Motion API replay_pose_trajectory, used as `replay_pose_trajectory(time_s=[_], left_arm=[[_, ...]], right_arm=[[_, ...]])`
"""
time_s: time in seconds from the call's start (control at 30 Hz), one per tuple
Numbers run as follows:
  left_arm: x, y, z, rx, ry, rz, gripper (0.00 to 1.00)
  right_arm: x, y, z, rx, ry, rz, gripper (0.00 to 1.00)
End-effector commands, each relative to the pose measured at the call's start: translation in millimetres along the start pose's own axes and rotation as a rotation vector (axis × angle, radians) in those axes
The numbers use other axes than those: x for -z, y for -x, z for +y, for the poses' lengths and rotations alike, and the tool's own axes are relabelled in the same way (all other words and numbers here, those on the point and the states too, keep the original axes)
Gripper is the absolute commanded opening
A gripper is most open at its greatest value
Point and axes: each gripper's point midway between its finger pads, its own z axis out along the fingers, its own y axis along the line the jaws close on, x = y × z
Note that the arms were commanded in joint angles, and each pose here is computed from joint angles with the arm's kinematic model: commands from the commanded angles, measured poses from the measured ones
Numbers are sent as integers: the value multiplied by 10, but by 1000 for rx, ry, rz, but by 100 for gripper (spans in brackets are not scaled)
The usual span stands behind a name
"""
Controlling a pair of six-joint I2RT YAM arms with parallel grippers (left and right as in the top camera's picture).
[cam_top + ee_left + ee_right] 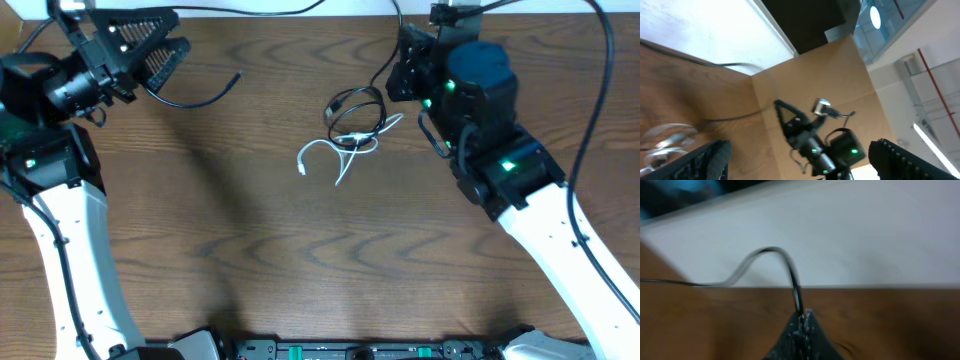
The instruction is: Untangle cables
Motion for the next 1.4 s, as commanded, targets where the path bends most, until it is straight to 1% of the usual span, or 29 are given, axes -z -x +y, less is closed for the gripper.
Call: replay_pose_trajectory(time_s=[0.0, 0.1, 0.17, 0.23, 0.3, 0.37, 0.43, 0.5, 0.57, 0.63, 0.67, 0.7, 0.77, 0.83, 0.9, 0.93, 0.97, 1.0, 1.03, 1.07, 1.1, 1.17, 1.23, 1.3, 1.37], left_arm=[[-84, 115, 71, 4, 3, -39, 93], [-144, 180, 207, 57, 21, -72, 94], [-176, 229, 330, 54, 55, -115, 94], [-178, 261, 507, 53, 113, -157, 94], [-161, 239, 763, 77, 200, -186, 94], [-131, 163, 1017, 91, 297, -193, 94], [-125, 26, 1237, 97, 391, -172, 94], [-167, -111, 1339, 74, 437, -127, 94], [-226, -245, 1430, 51, 486, -84, 94], [-225, -332, 1577, 46, 576, -75, 94], [-189, -355, 1678, 42, 643, -82, 94], [-110, -371, 1816, 38, 741, -100, 94], [157, -402, 2091, 47, 974, -150, 94], [484, -445, 2280, 50, 1202, -194, 94], [719, -485, 2356, 49, 1345, -214, 94], [795, -509, 2373, 53, 1387, -215, 94], [824, -543, 2382, 62, 1403, -206, 94], [824, -572, 2385, 70, 1403, -196, 94], [807, -597, 2384, 78, 1394, -184, 94], [761, -631, 2379, 90, 1369, -166, 98], [699, -679, 2370, 104, 1339, -142, 98], [539, -787, 2332, 133, 1258, -84, 98], [437, -827, 2311, 131, 1224, -59, 98], [370, -845, 2308, 119, 1214, -45, 99], [284, -878, 2324, 107, 1206, -23, 100]], right_arm=[[-112, -81, -170, -64, -80, 15, 1], [-131, -148, -40, -68, 3, 56, 1], [-127, -152, -8, -69, 20, 61, 1], [-121, -146, -7, -69, 21, 59, 1], [-121, -156, -20, -67, 17, 64, 1], [-123, -185, -67, -57, 3, 77, 1], [-137, -245, -141, -28, -17, 102, 1], [-171, -351, -240, -20, -47, 142, 2], [-228, -498, -346, -16, -80, 193, 7], [-303, -672, -425, -13, -99, 249, 11], [-345, -784, -454, -13, -100, 287, 13], [-383, -906, -483, -15, -99, 329, 17], [-454, -1136, -542, -20, -100, 405, 20], [-520, -1355, -605, -28, -103, 475, 20], [-580, -1529, -661, -33, -111, 524, 21], [-602, -1588, -672, -35, -111, 540, 25], [-629, -1655, -678, -37, -108, 557, 31], [-651, -1713, -675, -41, -101, 572, 41], [-674, -1772, -663, -46, -89, 589, 48], [-694, -1832, -653, -50, -78, 605, 58], [-708, -1881, -650, -54, -72, 619, 63], [-746, -2010, -654, -62, -62, 653, 69], [-795, -2166, -596, -76, -22, 693, 75], [-839, -2320, -515, -91, 27, 731, 79], [-885, -2497, -461, -103, 62, 770, 79]])
